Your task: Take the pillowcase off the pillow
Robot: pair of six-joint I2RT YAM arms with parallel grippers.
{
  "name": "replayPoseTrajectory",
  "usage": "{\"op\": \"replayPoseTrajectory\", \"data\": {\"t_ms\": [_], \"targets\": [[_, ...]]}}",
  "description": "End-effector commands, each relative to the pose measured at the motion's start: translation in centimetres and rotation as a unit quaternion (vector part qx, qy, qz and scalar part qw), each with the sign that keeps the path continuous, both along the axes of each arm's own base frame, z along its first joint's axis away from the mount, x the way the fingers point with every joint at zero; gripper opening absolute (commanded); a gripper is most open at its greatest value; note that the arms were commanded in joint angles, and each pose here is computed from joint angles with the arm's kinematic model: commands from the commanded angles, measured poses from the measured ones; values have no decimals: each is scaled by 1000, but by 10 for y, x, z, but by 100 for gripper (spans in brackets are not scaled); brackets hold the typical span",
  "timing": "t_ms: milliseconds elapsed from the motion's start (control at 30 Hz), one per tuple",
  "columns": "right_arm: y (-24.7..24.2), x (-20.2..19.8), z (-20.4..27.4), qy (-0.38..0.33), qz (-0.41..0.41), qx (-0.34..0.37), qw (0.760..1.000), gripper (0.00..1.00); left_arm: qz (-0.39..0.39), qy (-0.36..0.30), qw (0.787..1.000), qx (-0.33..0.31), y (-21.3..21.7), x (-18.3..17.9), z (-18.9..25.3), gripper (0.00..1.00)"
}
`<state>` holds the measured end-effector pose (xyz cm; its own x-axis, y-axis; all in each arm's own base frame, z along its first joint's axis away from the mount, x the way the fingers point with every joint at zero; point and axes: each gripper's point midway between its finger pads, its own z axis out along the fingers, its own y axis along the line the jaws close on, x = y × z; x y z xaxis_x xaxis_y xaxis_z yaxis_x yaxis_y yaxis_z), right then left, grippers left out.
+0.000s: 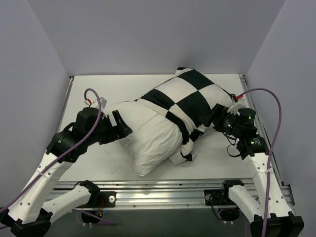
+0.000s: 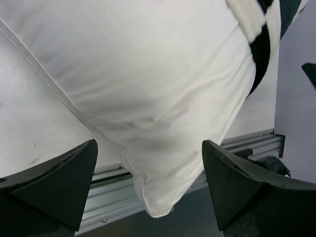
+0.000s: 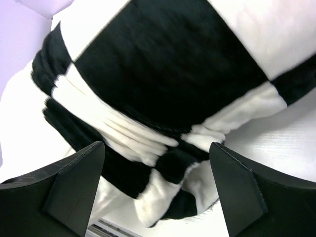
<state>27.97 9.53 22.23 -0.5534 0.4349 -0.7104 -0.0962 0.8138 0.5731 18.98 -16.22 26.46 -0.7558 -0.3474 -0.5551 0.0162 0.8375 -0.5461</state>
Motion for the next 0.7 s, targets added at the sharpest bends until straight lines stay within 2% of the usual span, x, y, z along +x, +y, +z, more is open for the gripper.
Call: {"op": "replayPoseTrajectory", "data": {"t_ms": [0,67,167,333,533,567,633,667], "targets": [[-1,0,28,-36,9,-27,999,83,26,-55,998,13,6,40,32,94],[1,-1,34,-47,17,-32,998,83,53,-71,996,7,13,65,39,94],[13,-2,43,-60,38,-32,997,84,58,-54,997,-11,8,96,29,94],[43,1,47,-74,72,-49,993,84,74,-15,997,-30,-12,137,-15,94],[70,15,31,-66,98,-88,989,84,69,32,995,-70,-34,148,-72,96],[75,18,37,-74,103,-95,987,84,66,56,994,-67,-34,139,-94,92],[92,22,31,-76,124,-133,980,84,69,66,993,-72,-34,132,-109,79],[101,26,45,-93,131,-141,977,83,76,84,992,-63,-29,123,-129,62]]}}
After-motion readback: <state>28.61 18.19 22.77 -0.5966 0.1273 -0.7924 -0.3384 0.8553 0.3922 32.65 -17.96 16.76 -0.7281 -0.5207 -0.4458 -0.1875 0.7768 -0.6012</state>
